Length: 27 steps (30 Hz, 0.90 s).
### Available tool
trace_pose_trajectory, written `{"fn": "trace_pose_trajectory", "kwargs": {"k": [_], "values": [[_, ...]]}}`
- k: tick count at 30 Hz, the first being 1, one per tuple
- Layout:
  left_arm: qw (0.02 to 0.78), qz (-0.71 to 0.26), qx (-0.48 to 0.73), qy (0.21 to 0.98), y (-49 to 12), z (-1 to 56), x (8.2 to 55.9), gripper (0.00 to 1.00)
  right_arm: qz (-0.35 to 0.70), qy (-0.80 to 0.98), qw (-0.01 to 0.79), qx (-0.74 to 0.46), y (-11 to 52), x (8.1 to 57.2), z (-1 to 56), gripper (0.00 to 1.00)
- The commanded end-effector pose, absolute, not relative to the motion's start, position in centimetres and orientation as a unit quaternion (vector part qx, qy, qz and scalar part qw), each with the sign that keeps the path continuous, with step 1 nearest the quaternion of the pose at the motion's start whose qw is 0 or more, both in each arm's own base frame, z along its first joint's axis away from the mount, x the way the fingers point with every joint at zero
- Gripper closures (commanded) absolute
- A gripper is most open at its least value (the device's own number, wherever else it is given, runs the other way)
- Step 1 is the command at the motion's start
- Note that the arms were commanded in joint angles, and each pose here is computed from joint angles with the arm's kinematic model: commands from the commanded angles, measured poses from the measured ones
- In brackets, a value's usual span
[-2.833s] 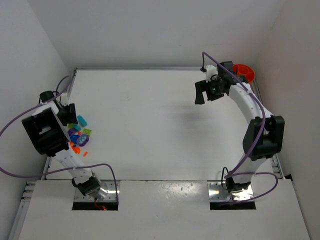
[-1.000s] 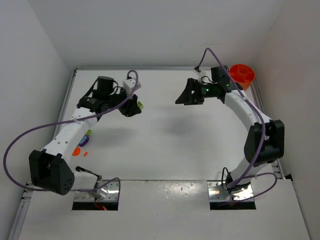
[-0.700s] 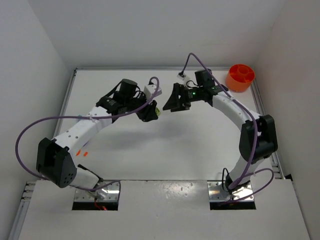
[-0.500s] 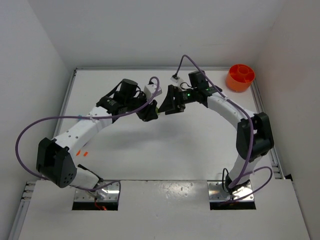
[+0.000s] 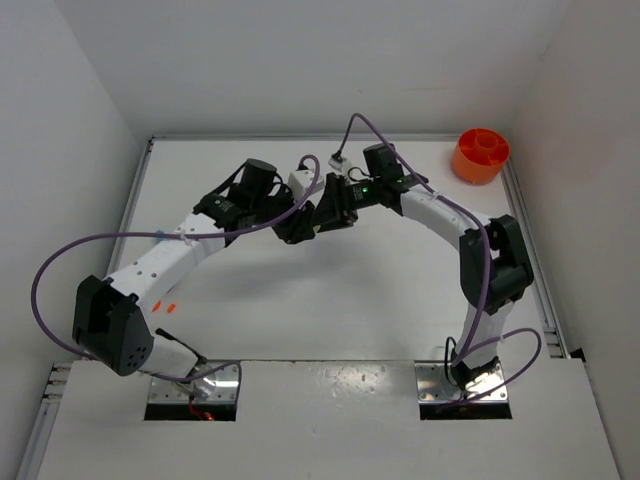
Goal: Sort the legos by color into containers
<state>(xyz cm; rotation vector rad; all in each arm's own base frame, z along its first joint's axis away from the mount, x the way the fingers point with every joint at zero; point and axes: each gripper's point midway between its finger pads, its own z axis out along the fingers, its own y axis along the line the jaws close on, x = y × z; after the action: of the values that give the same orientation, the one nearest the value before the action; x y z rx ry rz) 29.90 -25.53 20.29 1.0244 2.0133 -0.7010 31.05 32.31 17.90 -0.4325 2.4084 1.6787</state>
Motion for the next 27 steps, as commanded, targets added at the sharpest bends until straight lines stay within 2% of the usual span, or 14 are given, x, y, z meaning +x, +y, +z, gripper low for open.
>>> {"fn": "trace_pose_trajectory", "kwargs": {"k": [1, 2, 4, 8, 9, 11, 12, 14, 15, 18, 19, 20, 27], "values": [[0.429, -0.284, 0.408, 0.754, -26.6, 23.8, 30.2, 0.74, 0.597, 0.782, 0.079, -0.161, 33.8, 30.5, 19.9, 0.43], [0.429, -0.284, 0.408, 0.754, -26.6, 23.8, 30.2, 0.74, 0.598, 0.78, 0.083, -0.164, 33.8, 30.6, 20.0, 0.49], [0.43, -0.28, 0.406, 0.756, -26.5, 23.8, 30.3, 0.74, 0.605, 0.777, 0.071, -0.158, 34.1, 30.1, 19.9, 0.53], [0.43, -0.28, 0.406, 0.756, -26.5, 23.8, 30.3, 0.74, 0.614, 0.771, 0.066, -0.16, 34.1, 29.6, 20.1, 0.75], [0.43, -0.28, 0.406, 0.756, -26.5, 23.8, 30.3, 0.74, 0.614, 0.771, 0.066, -0.16, 34.1, 29.6, 20.1, 0.85], [0.433, -0.272, 0.403, 0.759, -26.3, 23.7, 30.6, 0.69, 0.614, 0.768, 0.076, -0.164, 33.7, 29.9, 20.5, 0.93], [0.434, -0.267, 0.4, 0.762, -26.2, 23.7, 30.7, 0.59, 0.607, 0.776, 0.078, -0.153, 33.2, 30.3, 20.1, 0.98], [0.441, -0.256, 0.395, 0.764, -25.8, 23.9, 31.0, 0.45, 0.595, 0.782, 0.098, -0.159, 32.5, 30.9, 20.0, 0.99], [0.446, -0.242, 0.389, 0.769, -25.4, 23.8, 31.4, 0.32, 0.586, 0.786, 0.112, -0.159, 31.6, 31.6, 20.0, 1.0], [0.459, -0.217, 0.368, 0.779, -24.2, 24.2, 32.0, 0.14, 0.519, 0.821, 0.161, -0.175, 29.5, 33.4, 18.9, 1.0], [0.465, -0.213, 0.366, 0.778, -24.0, 24.6, 32.0, 0.05, 0.475, 0.845, 0.185, -0.162, 27.7, 34.9, 19.1, 1.0], [0.463, -0.208, 0.348, 0.788, -22.9, 24.2, 32.7, 0.01, 0.45, 0.854, 0.203, -0.164, 26.6, 35.8, 19.2, 1.0], [0.479, -0.168, 0.291, 0.811, -19.0, 24.4, 35.3, 0.01, 0.197, 0.897, 0.368, -0.149, 14.1, 47.2, 21.5, 1.0]]}}
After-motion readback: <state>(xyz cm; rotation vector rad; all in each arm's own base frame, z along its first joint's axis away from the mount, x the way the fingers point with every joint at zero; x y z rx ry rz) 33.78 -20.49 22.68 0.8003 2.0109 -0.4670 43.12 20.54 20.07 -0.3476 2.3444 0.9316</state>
